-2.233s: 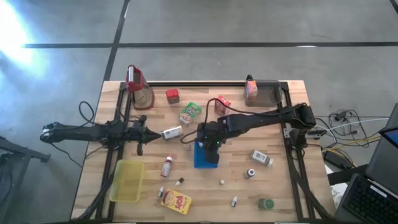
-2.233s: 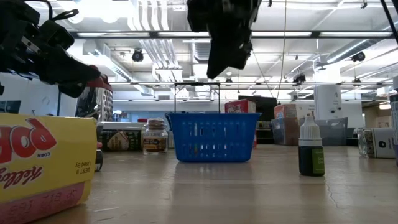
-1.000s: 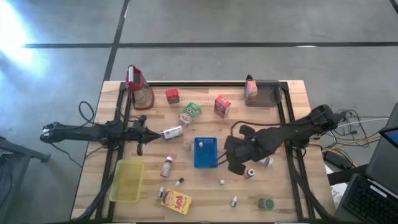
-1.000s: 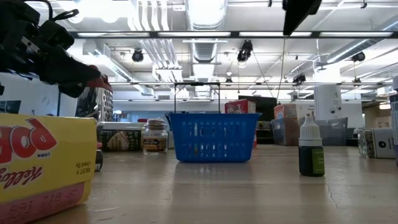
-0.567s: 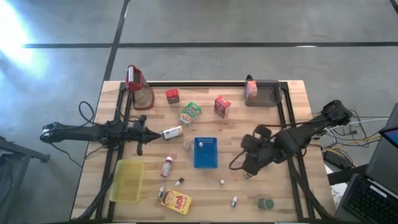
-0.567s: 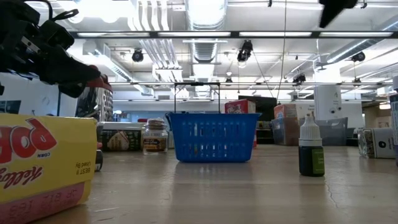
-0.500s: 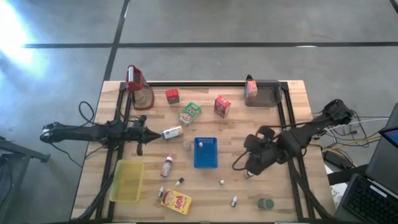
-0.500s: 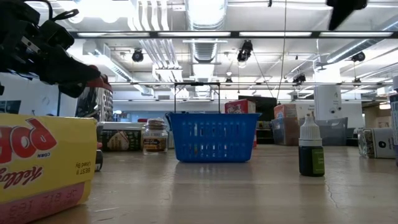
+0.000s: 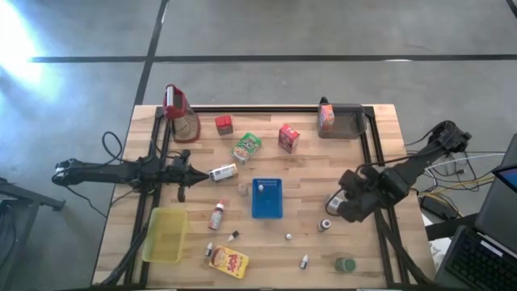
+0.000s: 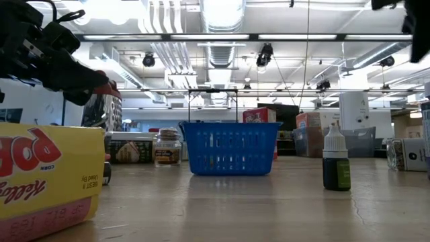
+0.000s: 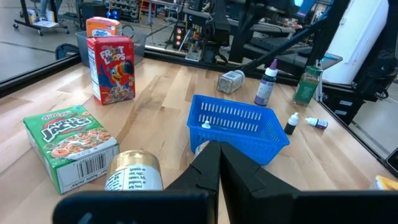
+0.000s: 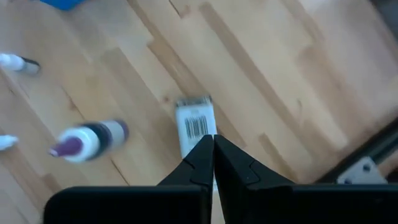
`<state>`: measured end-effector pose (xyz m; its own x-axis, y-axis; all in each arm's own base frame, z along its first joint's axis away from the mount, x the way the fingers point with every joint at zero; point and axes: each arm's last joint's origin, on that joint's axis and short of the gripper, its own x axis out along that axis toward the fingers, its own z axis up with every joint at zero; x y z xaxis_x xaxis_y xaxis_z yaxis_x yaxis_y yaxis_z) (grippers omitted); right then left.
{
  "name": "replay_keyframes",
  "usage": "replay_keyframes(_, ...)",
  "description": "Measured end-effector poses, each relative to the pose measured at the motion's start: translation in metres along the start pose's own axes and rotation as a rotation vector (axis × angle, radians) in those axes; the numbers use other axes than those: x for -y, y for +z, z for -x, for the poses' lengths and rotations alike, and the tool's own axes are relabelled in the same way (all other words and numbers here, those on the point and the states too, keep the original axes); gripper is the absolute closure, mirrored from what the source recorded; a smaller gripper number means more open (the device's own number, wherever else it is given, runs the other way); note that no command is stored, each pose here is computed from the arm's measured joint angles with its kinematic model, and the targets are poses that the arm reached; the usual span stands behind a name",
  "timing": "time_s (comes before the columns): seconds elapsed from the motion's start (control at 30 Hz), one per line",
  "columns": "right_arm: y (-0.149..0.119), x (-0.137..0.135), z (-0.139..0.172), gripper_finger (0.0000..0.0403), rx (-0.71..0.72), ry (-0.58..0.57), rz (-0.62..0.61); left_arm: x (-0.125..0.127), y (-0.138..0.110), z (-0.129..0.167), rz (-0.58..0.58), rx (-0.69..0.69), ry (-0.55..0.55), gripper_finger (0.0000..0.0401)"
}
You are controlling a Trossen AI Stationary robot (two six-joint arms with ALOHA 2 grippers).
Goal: Pick & Place Kitchen Items
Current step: Put the white seasoning bottle into the yellow bin
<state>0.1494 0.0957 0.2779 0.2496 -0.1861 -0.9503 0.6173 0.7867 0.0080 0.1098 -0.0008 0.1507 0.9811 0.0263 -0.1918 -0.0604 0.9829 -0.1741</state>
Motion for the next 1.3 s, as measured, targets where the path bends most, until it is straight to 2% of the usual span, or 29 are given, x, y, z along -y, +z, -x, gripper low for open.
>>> replay_keyframes(0.07,-0.005,0.006,-0.005,0.0394,-0.051,0.003,0.015,0.0,0.0,0.0,0.0,0.0,0.0,0.0389)
replay_keyframes(0.23,-0.014,0.013,-0.019,0.0394,-0.137,-0.007,0.142,0.0,0.0,0.0,0.0,0.0,0.0,0.0389)
replay_keyframes(0.37,-0.016,0.014,-0.024,0.0394,-0.152,-0.021,0.133,0.0,0.0,0.0,0.0,0.0,0.0,0.0389)
replay_keyframes(0.67,-0.017,0.009,-0.03,0.0386,-0.149,0.041,0.136,0.0,0.0,0.0,0.0,0.0,0.0,0.0389)
replay_keyframes(1.1,-0.021,0.009,-0.044,0.026,-0.138,0.044,0.119,0.0,0.0,0.0,0.0,0.0,0.0,0.0389)
replay_keyframes(1.3,-0.026,0.011,-0.05,0.0209,-0.146,0.027,0.075,0.0,0.0,0.0,0.0,0.0,0.0,0.0389)
